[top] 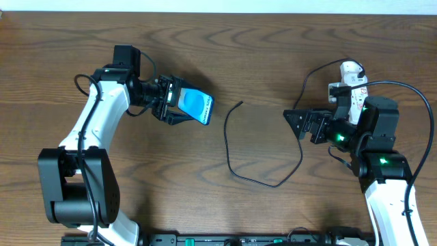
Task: Plug charger to phone and switch on socket
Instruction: 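Raise the right gripper and swing it toward the held phone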
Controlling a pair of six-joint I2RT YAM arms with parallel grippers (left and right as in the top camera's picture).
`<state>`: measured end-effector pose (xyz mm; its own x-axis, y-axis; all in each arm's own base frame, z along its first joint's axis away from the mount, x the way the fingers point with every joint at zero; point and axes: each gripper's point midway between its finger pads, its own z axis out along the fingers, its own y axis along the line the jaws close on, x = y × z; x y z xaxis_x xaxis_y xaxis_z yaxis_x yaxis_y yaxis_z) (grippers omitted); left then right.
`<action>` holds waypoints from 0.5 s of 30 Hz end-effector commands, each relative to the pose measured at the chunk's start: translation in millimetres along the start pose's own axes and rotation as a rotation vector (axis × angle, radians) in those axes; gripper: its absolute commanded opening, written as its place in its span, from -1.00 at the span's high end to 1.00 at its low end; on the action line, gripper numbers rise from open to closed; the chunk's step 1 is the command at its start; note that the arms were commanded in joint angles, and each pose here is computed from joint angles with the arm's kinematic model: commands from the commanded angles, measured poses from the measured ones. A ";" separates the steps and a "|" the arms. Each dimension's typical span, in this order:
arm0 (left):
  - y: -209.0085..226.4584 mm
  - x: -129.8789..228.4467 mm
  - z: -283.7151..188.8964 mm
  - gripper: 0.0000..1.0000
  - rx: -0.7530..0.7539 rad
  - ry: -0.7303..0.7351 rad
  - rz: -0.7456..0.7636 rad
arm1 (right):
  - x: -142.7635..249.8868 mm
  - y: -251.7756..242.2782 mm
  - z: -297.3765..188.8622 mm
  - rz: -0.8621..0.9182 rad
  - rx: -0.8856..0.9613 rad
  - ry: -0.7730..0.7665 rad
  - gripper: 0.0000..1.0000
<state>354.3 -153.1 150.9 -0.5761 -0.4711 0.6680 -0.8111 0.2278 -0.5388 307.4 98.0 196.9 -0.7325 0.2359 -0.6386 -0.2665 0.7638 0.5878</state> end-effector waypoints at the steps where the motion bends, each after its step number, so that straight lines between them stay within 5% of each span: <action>1: -20.4 30.2 -11.2 -0.19 0.076 0.110 -0.021 | -7.4 4.6 -1.4 -0.002 0.000 -0.013 -0.96; 15: -27.6 49.3 -15.1 -0.18 0.108 0.228 -0.109 | -7.4 4.2 -1.4 -0.002 0.002 -0.013 -0.95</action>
<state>347.8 -166.9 178.2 -0.4734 -0.3413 0.8120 -0.8785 0.1164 -0.4633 308.2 96.5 196.2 -0.7315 0.2400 -0.6382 -0.2580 0.7690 0.5849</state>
